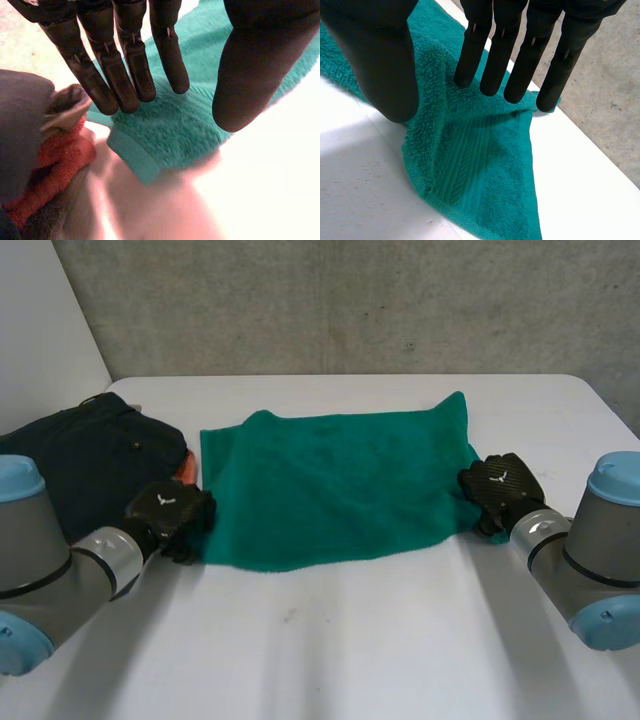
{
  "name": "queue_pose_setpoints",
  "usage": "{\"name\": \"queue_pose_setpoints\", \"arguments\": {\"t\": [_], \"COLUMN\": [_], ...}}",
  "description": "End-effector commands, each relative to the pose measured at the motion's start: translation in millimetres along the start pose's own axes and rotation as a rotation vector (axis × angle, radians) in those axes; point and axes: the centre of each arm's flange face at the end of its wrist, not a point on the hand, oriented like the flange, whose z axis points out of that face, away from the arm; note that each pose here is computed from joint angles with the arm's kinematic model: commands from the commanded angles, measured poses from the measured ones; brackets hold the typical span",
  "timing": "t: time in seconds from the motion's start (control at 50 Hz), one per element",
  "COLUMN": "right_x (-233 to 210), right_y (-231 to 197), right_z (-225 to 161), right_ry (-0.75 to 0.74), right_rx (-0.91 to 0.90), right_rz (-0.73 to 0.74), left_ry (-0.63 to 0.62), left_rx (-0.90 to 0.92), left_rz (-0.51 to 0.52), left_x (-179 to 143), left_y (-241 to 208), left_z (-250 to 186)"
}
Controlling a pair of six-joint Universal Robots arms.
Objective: Fold the laundry.
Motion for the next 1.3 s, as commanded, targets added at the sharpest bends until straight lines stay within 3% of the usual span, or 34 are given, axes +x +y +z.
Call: {"name": "queue_pose_setpoints", "arguments": {"t": [0.02, 0.56, 0.68, 0.84, 1.04, 1.3], "right_x": [-1, 4, 8, 36, 88, 91], "right_y": [1, 0, -4, -17, -10, 20], "right_z": [-1, -4, -7, -15, -28, 5], "right_ry": [-0.001, 0.011, 0.012, 0.034, 0.045, -0.015], "right_rx": [-0.007, -0.013, -0.02, -0.089, -0.314, -0.142], "right_rz": [-0.009, 0.0, 0.039, 0.196, 0.166, 0.126], "left_ry": [0.014, -0.053, -0.107, -0.123, -0.072, -0.078], "left_rx": [-0.041, -0.049, -0.024, -0.016, -0.019, 0.011], "left_rz": [0.036, 0.164, 0.122, 0.057, -0.011, -0.073], "left_x": [2, -4, -7, -16, -21, -25], "left_y": [8, -2, -17, -20, -42, -53], "left_z": [10, 69, 55, 46, 12, 3]}}
